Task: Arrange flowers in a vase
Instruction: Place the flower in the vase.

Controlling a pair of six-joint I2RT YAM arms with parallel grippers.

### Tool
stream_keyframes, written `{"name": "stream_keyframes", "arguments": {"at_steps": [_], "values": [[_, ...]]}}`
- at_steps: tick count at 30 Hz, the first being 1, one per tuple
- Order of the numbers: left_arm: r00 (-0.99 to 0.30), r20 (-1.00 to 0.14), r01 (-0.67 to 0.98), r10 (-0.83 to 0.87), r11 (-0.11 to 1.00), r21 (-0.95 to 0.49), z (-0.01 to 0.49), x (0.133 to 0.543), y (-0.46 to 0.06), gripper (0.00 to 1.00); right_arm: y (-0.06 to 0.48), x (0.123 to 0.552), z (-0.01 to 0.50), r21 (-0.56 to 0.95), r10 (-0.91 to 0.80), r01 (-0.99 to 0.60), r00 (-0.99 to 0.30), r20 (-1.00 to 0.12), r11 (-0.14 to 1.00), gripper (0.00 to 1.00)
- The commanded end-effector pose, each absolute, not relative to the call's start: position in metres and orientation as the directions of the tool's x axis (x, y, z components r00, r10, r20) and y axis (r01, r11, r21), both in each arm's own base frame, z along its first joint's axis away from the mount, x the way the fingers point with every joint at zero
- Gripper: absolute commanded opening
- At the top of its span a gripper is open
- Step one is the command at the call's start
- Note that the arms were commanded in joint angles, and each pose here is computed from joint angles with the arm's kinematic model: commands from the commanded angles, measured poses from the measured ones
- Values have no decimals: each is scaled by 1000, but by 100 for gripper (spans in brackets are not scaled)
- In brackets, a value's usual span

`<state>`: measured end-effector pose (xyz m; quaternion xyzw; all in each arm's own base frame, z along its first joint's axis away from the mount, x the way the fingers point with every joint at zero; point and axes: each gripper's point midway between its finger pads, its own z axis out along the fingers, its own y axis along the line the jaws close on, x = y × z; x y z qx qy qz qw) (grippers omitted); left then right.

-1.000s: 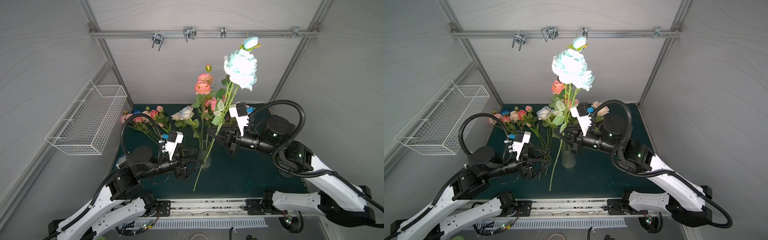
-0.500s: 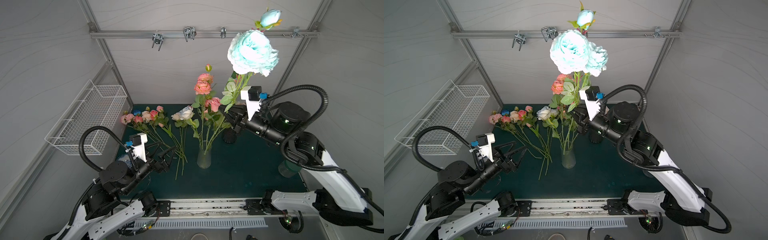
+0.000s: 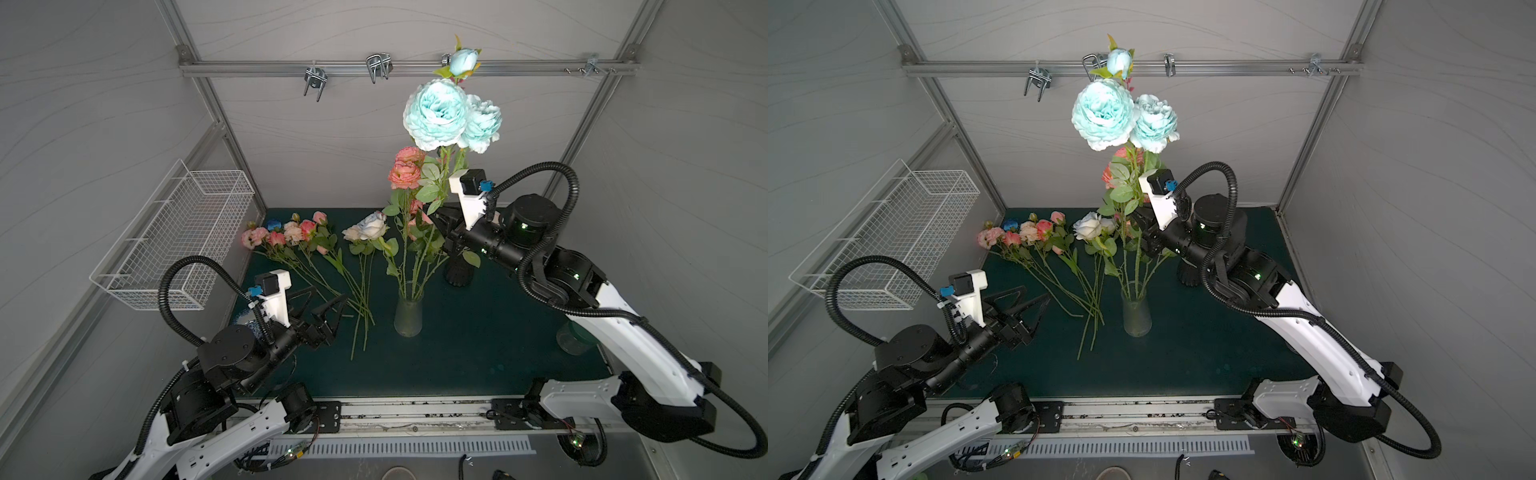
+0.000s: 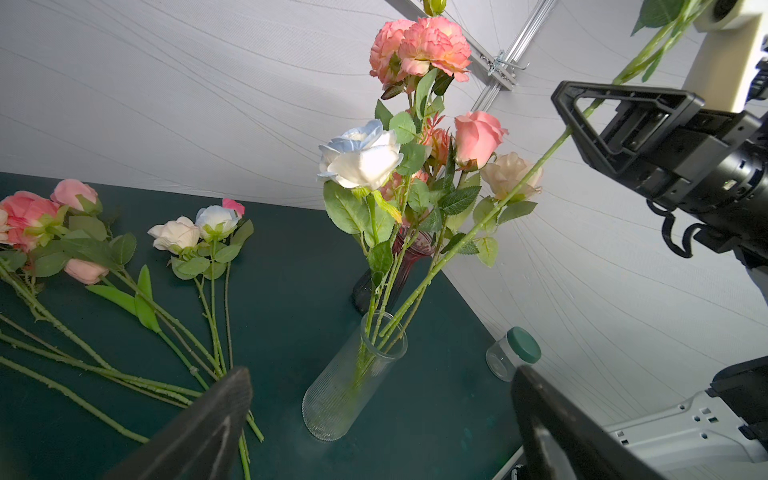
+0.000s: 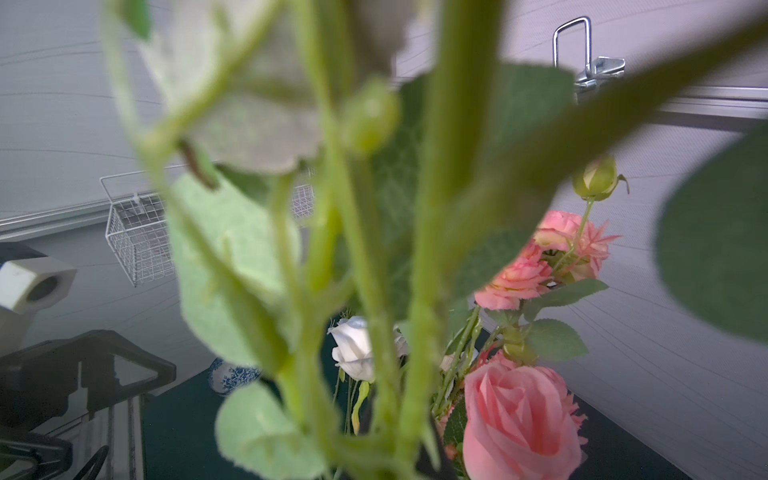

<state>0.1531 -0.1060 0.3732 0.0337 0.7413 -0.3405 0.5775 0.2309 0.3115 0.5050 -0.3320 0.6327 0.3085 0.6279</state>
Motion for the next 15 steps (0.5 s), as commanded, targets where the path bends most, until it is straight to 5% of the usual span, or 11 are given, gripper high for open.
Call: {"name": "stream_keyframes", "arguments": {"at_steps": [1,15], "values": [[-313,-879,442,-359,764,-469,377,153,-103,99,312,232,501,-27,-9,-808,26,-1000,589,0],[-324,-879,419,-349,780,-465,368,157,-103,99,328,219,405,5,-126,-809,-98,-987,588,0]]}}
